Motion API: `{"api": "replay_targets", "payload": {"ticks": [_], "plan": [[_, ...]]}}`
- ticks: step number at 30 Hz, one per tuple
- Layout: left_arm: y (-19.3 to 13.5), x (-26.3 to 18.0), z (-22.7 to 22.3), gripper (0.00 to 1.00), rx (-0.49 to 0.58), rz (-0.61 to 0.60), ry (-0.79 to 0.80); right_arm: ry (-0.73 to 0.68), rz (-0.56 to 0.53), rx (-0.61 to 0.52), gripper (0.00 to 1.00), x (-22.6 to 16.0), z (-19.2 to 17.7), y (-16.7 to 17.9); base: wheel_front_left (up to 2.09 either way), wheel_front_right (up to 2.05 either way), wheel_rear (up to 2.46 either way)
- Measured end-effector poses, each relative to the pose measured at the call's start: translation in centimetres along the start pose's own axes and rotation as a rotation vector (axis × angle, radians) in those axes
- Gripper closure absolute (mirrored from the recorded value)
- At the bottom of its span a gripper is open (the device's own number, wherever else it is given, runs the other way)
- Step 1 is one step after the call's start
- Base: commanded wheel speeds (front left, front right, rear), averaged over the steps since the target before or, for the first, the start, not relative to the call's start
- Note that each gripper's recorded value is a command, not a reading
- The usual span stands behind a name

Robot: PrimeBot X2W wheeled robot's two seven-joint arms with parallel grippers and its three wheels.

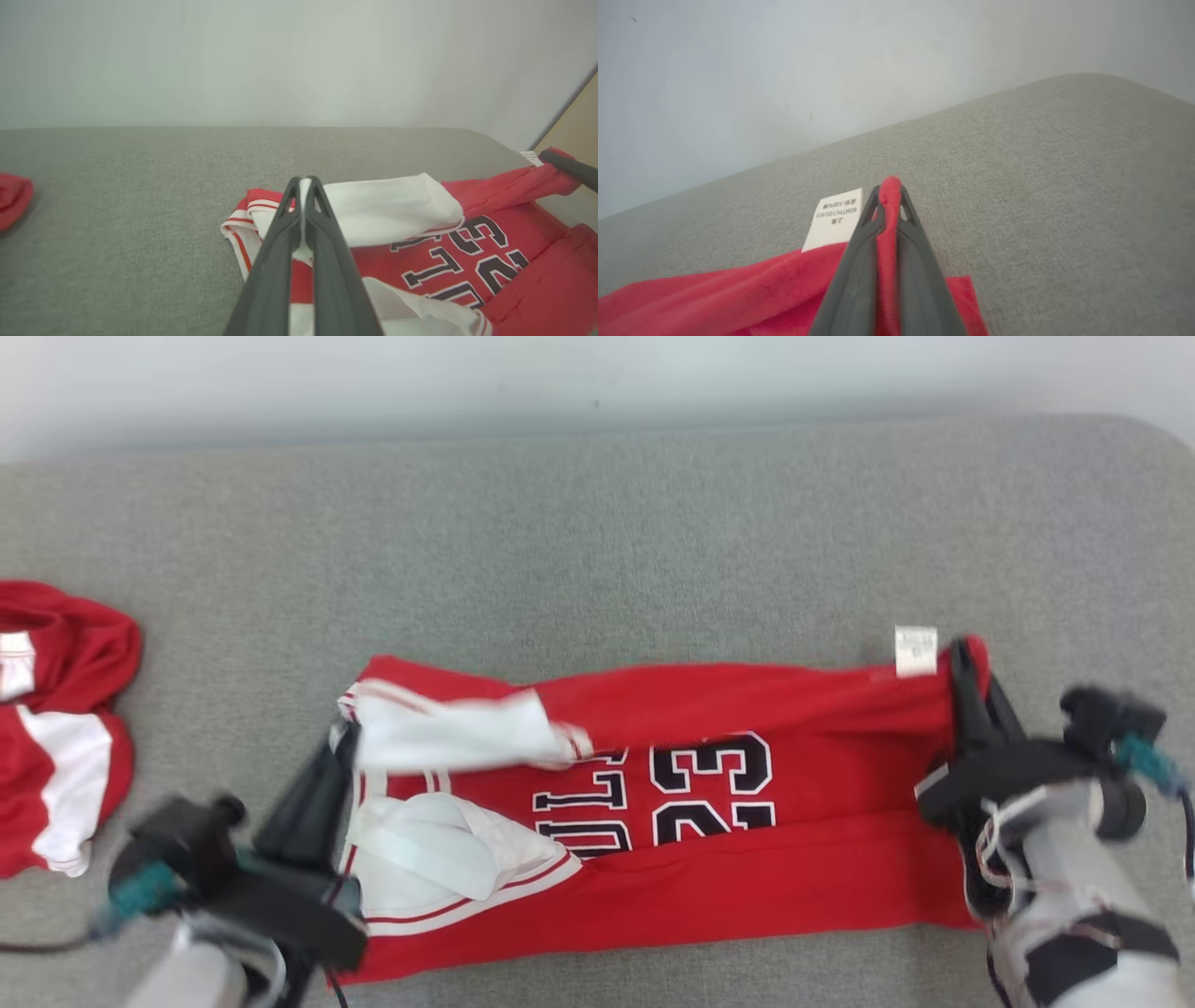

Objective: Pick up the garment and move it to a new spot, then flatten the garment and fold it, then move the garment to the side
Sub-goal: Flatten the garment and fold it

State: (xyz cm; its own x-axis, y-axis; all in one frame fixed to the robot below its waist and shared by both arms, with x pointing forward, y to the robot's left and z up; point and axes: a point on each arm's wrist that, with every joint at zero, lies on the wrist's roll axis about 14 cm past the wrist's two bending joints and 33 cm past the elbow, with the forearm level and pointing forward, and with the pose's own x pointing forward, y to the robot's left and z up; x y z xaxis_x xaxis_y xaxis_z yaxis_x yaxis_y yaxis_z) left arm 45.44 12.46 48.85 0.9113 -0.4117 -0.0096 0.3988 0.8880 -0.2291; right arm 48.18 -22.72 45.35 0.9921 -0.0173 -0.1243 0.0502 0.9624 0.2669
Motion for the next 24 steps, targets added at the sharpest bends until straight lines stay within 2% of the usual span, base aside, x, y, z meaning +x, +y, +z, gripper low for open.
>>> {"api": "replay_targets", "payload": {"ticks": [7, 14, 15, 16, 17, 18, 19, 20, 24], "plan": [[-0.5, -2.6, -2.3, 1.0, -0.037, 0.067, 0.027, 0.006, 0.0, 0.013, 1.0, -2.7, -1.3, 0.4, 0.0, 0.0, 0.0], [-0.5, -3.9, -4.0, 1.0, -0.02, 0.097, 0.067, 0.014, 0.001, -0.001, 1.0, -3.9, -1.8, 0.5, 0.0, 0.0, 0.0], [-0.3, -4.0, -4.2, 1.0, -0.026, 0.108, 0.072, 0.015, 0.0, 0.0, 0.71, -4.0, -1.9, 0.5, 0.0, 0.0, 0.0], [-0.2, -4.2, -4.4, 1.0, -0.024, 0.117, 0.078, 0.018, -0.002, -0.001, 0.28, -4.2, -2.0, 0.4, 0.0, 0.0, 0.0], [-0.1, -4.4, -4.6, 0.69, -0.026, 0.122, 0.082, 0.019, -0.003, -0.001, 0.0, -4.3, -2.1, 0.4, 0.0, 0.0, 0.0], [0.0, -4.5, -4.7, 0.5, -0.026, 0.128, 0.082, 0.017, -0.004, 0.0, 0.0, -4.4, -2.0, 0.4, 0.0, 0.0, 0.0], [0.0, -4.6, -4.5, 0.05, -0.019, 0.131, 0.078, 0.014, -0.003, 0.002, 0.0, -4.4, -1.9, 0.5, 0.0, 0.0, 0.0], [0.0, -4.5, -4.3, 0.0, -0.016, 0.135, 0.069, 0.01, -0.003, 0.004, 0.0, -4.4, -1.8, 0.5, 0.0, 0.0, 0.0], [0.3, -5.0, -3.6, 0.0, -0.013, 0.164, 0.042, 0.006, -0.012, 0.015, 0.0, -5.2, -1.8, 0.3, 0.0, 0.0, 0.0]]}}
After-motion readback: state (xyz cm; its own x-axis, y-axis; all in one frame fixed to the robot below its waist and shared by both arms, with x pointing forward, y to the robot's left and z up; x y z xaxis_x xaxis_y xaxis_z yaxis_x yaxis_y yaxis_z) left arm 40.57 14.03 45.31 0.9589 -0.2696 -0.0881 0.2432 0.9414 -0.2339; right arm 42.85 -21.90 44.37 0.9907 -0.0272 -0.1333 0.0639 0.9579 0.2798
